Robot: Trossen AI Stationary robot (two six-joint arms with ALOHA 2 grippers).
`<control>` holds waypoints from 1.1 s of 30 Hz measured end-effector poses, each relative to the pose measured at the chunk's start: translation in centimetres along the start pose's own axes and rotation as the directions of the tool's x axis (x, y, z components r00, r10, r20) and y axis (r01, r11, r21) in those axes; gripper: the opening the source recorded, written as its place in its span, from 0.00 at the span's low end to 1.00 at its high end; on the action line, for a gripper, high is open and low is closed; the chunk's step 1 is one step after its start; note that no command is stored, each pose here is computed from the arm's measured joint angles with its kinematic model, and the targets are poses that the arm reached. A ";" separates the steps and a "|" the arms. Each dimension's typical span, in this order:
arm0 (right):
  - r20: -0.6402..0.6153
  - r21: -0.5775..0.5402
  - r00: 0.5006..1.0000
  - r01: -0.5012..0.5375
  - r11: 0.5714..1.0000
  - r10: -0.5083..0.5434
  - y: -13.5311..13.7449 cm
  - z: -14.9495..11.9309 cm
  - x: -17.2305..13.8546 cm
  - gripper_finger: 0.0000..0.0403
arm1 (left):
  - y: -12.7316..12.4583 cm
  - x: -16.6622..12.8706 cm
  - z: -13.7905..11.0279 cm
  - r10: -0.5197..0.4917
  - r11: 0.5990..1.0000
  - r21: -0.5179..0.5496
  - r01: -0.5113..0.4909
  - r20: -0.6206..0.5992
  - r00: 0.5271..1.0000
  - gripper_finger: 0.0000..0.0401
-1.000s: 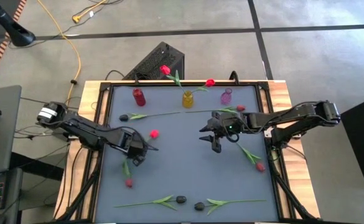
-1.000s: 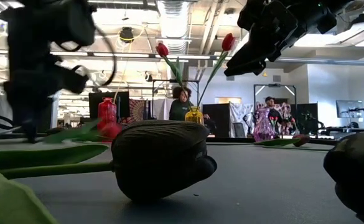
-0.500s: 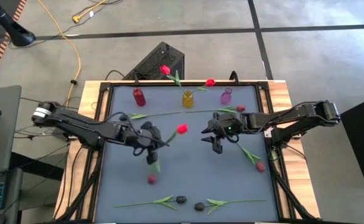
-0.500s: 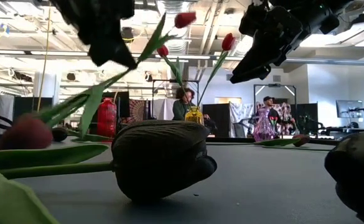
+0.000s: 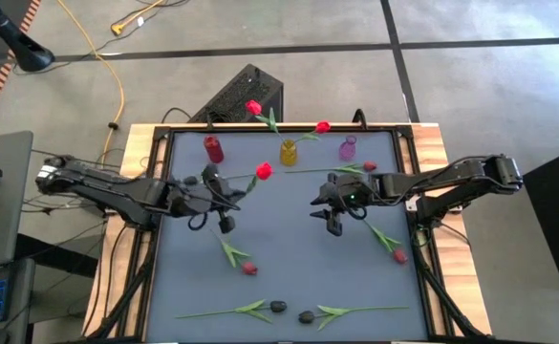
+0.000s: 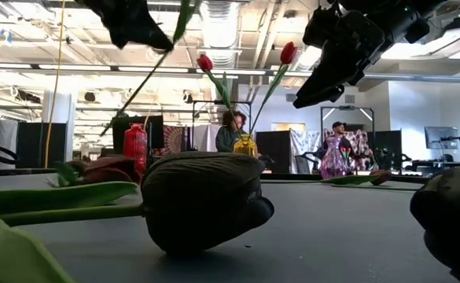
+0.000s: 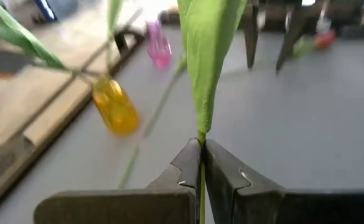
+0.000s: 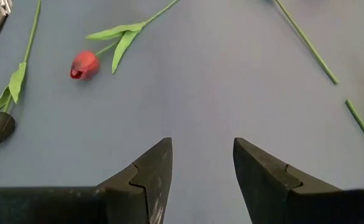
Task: Sort flowers into vase by color
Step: Put the red tulip into the yellow vase
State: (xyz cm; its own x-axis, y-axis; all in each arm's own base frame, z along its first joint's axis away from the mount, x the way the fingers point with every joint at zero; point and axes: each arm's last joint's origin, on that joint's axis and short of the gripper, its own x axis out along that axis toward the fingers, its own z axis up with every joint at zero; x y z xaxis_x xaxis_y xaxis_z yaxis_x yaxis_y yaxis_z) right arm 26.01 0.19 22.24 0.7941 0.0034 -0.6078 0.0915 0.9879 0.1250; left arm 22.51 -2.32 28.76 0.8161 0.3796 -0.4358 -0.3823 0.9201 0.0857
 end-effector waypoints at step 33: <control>-0.057 -0.176 0.997 0.041 0.984 -0.052 -1.5 -0.4 -0.1 0.49 | 12.0 12.4 4.7 -0.047 0.996 -0.021 0.081 0.660 0.750 0.00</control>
State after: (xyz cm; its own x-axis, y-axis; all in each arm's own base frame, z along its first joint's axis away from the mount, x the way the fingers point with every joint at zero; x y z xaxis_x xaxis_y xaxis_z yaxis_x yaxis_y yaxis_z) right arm 25.58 -1.23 21.76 0.7528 -0.0391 -0.6571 0.0170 0.9991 -0.0399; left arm 30.05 13.91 28.64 0.9161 0.3047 0.2606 -0.3236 0.9457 0.0316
